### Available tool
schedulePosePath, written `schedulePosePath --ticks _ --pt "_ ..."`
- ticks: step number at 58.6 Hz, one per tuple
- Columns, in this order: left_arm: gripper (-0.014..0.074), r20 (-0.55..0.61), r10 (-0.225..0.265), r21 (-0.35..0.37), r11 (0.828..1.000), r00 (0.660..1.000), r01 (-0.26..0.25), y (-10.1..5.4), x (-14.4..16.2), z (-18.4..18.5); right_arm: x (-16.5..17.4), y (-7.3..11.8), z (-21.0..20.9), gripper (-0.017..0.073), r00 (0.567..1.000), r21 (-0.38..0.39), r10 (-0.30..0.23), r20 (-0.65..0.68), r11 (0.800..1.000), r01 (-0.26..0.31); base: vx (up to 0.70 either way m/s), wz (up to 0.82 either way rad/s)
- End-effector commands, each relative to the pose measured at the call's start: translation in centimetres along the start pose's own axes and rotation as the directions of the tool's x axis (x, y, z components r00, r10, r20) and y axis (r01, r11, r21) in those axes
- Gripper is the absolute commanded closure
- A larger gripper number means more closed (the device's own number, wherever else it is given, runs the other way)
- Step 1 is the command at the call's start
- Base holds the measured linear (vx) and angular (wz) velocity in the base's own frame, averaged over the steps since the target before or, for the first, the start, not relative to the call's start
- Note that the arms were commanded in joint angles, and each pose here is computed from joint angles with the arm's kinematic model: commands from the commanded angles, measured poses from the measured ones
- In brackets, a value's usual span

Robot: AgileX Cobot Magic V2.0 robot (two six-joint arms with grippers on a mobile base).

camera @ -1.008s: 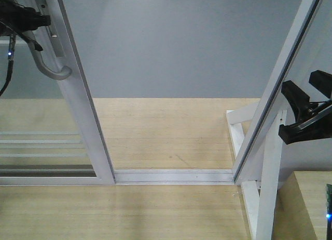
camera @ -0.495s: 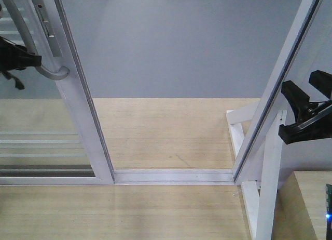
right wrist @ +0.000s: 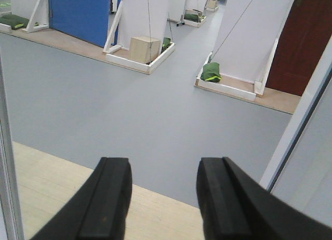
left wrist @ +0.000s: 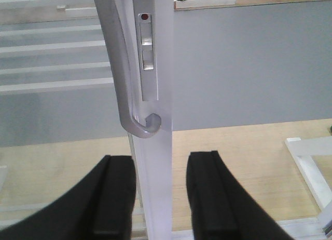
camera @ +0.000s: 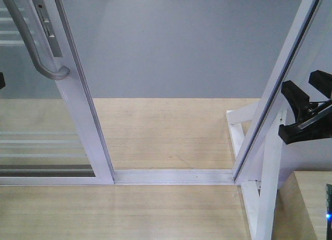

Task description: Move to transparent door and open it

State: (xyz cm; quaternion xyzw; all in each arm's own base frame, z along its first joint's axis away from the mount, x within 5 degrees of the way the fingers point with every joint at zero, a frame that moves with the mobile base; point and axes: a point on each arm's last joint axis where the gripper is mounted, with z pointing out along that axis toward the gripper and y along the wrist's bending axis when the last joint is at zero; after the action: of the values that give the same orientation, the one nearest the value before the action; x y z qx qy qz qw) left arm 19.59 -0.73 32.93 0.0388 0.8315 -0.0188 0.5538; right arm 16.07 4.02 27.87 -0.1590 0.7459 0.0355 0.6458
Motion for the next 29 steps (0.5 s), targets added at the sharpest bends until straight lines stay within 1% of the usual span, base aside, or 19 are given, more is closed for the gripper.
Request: schedulePosePath --ticks 1,16,20,24,29 --pt "0.0246 0.115 -0.020 -0.002 1.000 0.993 0.020 -0.1 -1.7 -1.5 -1.7 -0.2 0.0 0.0186 0.994 0.002 0.002 0.108 1.000 -0.002 0.00 0.00" --pt "0.0259 0.117 -0.020 -0.002 1.000 0.993 0.020 -0.1 -1.7 -1.5 -1.7 -0.2 0.0 0.0186 0.994 0.002 0.002 0.108 1.000 -0.002 0.00 0.00" --pt "0.0264 0.124 -0.009 -0.004 1.000 0.992 0.010 -0.2 -1.3 -1.9 -1.7 -0.2 0.0 0.0186 0.994 0.002 0.002 0.108 1.000 -0.002 0.00 0.00" --pt "0.0292 0.162 -0.009 -0.011 1.000 0.987 0.011 -0.2 -0.3 -3.1 -1.7 -0.2 0.0 0.0186 0.994 0.002 0.002 0.108 1.000 -0.002 0.00 0.00" --pt "0.0377 0.230 -0.005 -0.025 1.000 0.973 0.011 -0.3 1.4 -4.9 -1.7 -0.2 0.0 0.0186 0.994 0.002 0.002 0.108 1.000 -0.002 0.00 0.00"
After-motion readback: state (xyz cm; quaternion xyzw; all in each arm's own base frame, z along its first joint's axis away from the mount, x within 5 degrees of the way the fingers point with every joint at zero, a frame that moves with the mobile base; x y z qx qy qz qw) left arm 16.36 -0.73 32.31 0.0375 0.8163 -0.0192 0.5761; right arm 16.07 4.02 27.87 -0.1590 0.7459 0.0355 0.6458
